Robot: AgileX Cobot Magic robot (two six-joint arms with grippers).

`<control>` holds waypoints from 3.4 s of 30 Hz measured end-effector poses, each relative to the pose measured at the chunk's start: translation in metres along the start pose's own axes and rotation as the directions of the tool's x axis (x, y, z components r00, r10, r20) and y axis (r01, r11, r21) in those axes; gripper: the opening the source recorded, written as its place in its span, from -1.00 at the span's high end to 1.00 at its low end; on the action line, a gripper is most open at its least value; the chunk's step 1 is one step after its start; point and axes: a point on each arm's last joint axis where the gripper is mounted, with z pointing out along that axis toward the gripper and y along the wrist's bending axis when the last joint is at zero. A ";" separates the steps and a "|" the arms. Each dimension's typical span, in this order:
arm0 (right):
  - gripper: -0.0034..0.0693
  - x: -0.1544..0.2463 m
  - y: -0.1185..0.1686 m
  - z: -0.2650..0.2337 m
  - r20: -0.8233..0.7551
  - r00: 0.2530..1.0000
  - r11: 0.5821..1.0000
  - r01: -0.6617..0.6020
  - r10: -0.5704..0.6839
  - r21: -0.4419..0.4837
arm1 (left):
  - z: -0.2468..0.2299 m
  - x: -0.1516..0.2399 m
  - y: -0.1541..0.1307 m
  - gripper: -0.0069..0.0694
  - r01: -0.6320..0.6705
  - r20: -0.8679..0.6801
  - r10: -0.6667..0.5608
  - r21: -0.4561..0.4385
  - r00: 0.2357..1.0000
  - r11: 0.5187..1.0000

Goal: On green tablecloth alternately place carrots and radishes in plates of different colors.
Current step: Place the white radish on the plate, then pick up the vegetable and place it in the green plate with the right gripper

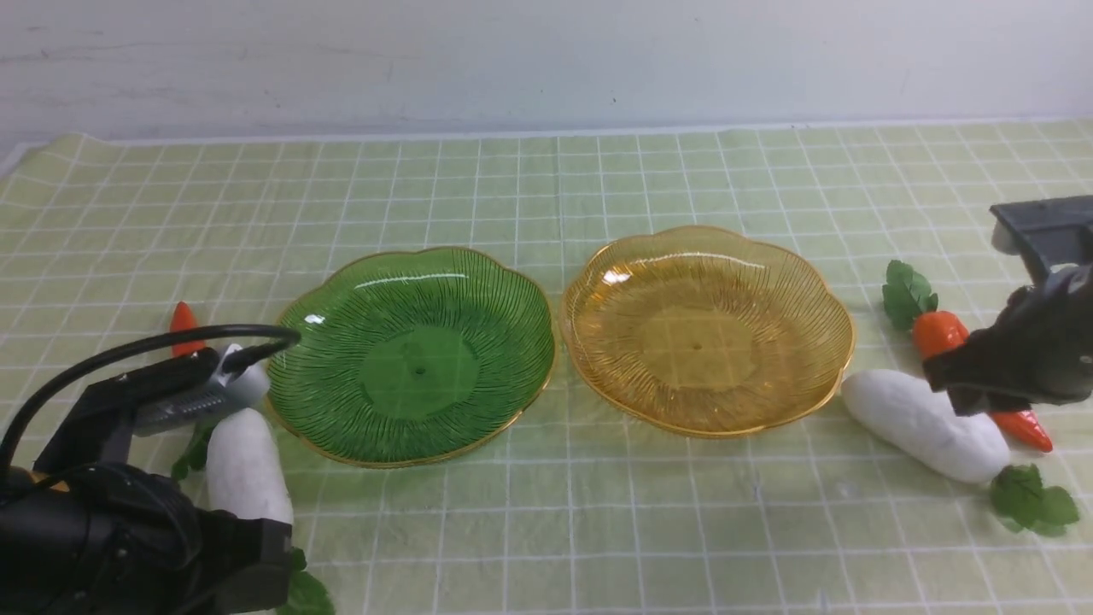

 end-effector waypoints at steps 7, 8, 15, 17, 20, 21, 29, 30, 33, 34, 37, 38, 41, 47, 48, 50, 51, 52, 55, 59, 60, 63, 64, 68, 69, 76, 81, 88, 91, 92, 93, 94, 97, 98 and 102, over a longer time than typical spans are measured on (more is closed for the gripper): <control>-0.28 -0.003 -0.005 0.034 -0.020 1.000 1.000 0.023 -0.023 0.021 | 0.000 0.000 -0.001 0.79 0.010 0.002 -0.010 0.011 1.000 1.000; -0.34 -0.003 -0.005 0.036 -0.023 0.999 1.000 0.022 -0.022 0.020 | 0.000 0.000 -0.001 0.79 0.010 0.002 -0.010 0.011 1.000 1.000; -0.58 0.005 -0.004 0.066 -0.116 0.993 1.000 0.015 -0.015 0.001 | 0.000 0.000 -0.001 0.79 0.012 0.003 -0.012 0.012 1.000 1.000; -0.59 0.006 -0.004 0.068 -0.124 0.992 1.000 0.015 -0.015 0.000 | 0.000 0.000 -0.001 0.79 0.012 0.003 -0.012 0.012 1.000 1.000; -0.59 0.006 -0.004 0.068 -0.124 0.992 1.000 0.015 -0.015 0.000 | 0.000 0.000 -0.001 0.79 0.012 0.004 -0.012 0.012 1.000 1.000; -0.56 0.006 -0.004 0.068 -0.126 0.992 1.000 0.015 -0.015 -0.001 | 0.000 0.000 -0.001 0.79 0.012 0.004 -0.012 0.012 1.000 1.000; -0.35 -0.006 -0.004 0.054 -0.195 0.981 1.000 0.013 -0.017 -0.021 | 0.000 0.000 -0.001 0.79 0.012 0.004 -0.012 0.012 1.000 1.000; -0.35 -0.011 -0.004 0.048 -0.198 0.980 1.000 0.014 -0.019 -0.024 | 0.000 0.000 -0.001 0.79 0.012 0.004 -0.012 0.012 1.000 1.000; -0.35 -0.027 -0.004 0.030 -0.195 0.981 0.999 0.008 -0.014 -0.034 | 0.000 0.000 -0.001 0.79 0.012 0.004 -0.012 0.012 1.000 1.000; -0.35 -0.034 -0.004 0.022 -0.181 0.984 0.999 0.000 -0.007 -0.040 | 0.000 0.000 -0.001 0.79 0.012 0.005 -0.012 0.012 1.000 1.000; -0.35 -0.054 0.000 0.003 -0.123 0.992 0.995 -0.045 0.034 -0.089 | 0.000 -0.001 -0.001 0.79 0.012 0.010 -0.012 0.011 1.000 1.000; -0.35 -0.060 0.003 -0.002 -0.097 0.994 0.990 -0.070 0.059 -0.120 | 0.000 -0.001 -0.001 0.79 0.013 0.014 -0.013 0.011 1.000 1.000; -0.35 -0.082 0.014 -0.015 0.032 0.986 0.954 -0.151 0.165 -0.259 | 0.000 -0.003 -0.001 0.79 0.013 0.030 -0.013 0.007 0.999 1.000; -0.35 -0.100 0.031 -0.006 0.164 0.965 0.914 -0.130 0.206 -0.386 | 0.000 -0.003 -0.001 0.79 0.014 0.035 -0.014 0.007 0.999 1.000; -0.35 -0.101 0.035 0.000 0.171 0.967 0.913 -0.108 0.188 -0.393 | 0.000 -0.003 -0.001 0.79 0.016 0.035 -0.016 0.010 0.999 1.000; -0.35 -0.102 0.044 0.015 0.177 0.973 0.913 -0.065 0.147 -0.402 | 0.000 -0.004 -0.001 0.79 0.023 0.041 -0.024 0.017 0.999 1.000; -0.35 -0.103 0.048 0.022 0.177 0.975 0.912 -0.052 0.135 -0.406 | 0.000 -0.004 -0.002 0.79 0.026 0.048 -0.027 0.018 0.998 0.999; -0.35 -0.103 0.050 0.027 0.179 0.976 0.911 -0.045 0.128 -0.409 | 0.000 -0.005 -0.002 0.79 0.028 0.052 -0.029 0.020 0.998 0.999; -0.42 -0.104 0.055 0.042 0.179 0.976 0.912 -0.040 0.123 -0.408 | 0.000 -0.005 -0.002 0.79 0.030 0.053 -0.031 0.022 0.998 0.999; -0.82 -0.102 0.056 0.056 0.145 0.977 0.905 -0.084 0.158 -0.416 | 0.000 -0.005 -0.002 0.79 0.030 0.053 -0.031 0.022 0.998 0.999; -0.89 -0.102 0.055 0.056 0.138 0.978 0.904 -0.086 0.158 -0.419 | 0.000 -0.005 -0.002 0.79 0.030 0.053 -0.031 0.022 0.998 0.999; -0.98 -0.105 0.048 0.049 0.123 0.982 0.898 -0.076 0.142 -0.434 | 0.000 -0.005 -0.002 0.79 0.030 0.056 -0.031 0.021 0.998 0.999; -0.99 -0.107 0.041 0.045 0.119 0.984 0.899 -0.067 0.131 -0.433 | 0.000 -0.005 -0.002 0.79 0.030 0.057 -0.031 0.021 0.998 0.999; -0.99 -0.112 0.007 0.026 0.081 0.994 0.910 -0.032 0.072 -0.414 | 0.000 -0.005 -0.002 0.79 0.030 0.058 -0.031 0.021 0.998 0.999; -0.99 -0.113 0.007 0.025 0.082 0.995 0.911 -0.026 0.065 -0.412 | 0.000 -0.005 -0.002 0.79 0.030 0.058 -0.031 0.021 0.998 0.999; -0.99 -0.101 -0.044 0.014 -0.037 0.999 0.957 -0.026 0.016 -0.288 | 0.000 -0.005 -0.002 0.79 0.029 0.059 -0.031 0.020 0.998 0.999; -0.93 -0.091 -0.059 0.027 -0.150 0.988 0.990 -0.054 0.034 -0.128 | 0.000 -0.006 -0.002 0.79 0.029 0.064 -0.031 0.019 0.997 0.999; -0.84 -0.078 -0.069 0.069 -0.275 0.957 0.993 -0.109 0.090 -0.053 | 0.000 -0.007 -0.001 0.79 0.028 0.080 -0.029 0.016 0.996 0.999; -0.73 -0.072 -0.070 0.090 -0.324 0.941 0.991 -0.124 0.099 -0.057 | 0.000 -0.007 -0.001 0.79 0.028 0.080 -0.029 0.016 0.996 0.999; -0.72 -0.072 -0.070 0.091 -0.327 0.940 0.991 -0.124 0.099 -0.058 | 0.000 -0.007 -0.001 0.79 0.028 0.080 -0.029 0.016 0.996 0.999; -0.61 -0.069 -0.070 0.097 -0.343 0.934 0.991 -0.124 0.098 -0.056 | 0.000 -0.007 -0.001 0.79 0.028 0.080 -0.029 0.016 0.996 0.999; -0.55 -0.069 -0.071 0.097 -0.347 0.933 0.991 -0.124 0.098 -0.053 | 0.000 -0.007 -0.001 0.79 0.028 0.080 -0.029 0.016 0.996 0.999; -0.20 -0.068 -0.071 0.098 -0.354 0.928 0.989 -0.141 0.115 -0.048 | 0.000 -0.007 -0.001 0.79 0.026 0.081 -0.028 0.016 0.996 1.000; -0.18 -0.068 -0.071 0.098 -0.354 0.928 0.989 -0.142 0.116 -0.048 | 0.000 -0.007 -0.001 0.79 0.026 0.081 -0.028 0.016 0.996 1.000; 0.30 -0.067 -0.070 0.097 -0.365 0.924 0.988 -0.144 0.116 -0.049 | 0.000 -0.007 -0.001 0.79 0.026 0.081 -0.028 0.016 0.996 1.000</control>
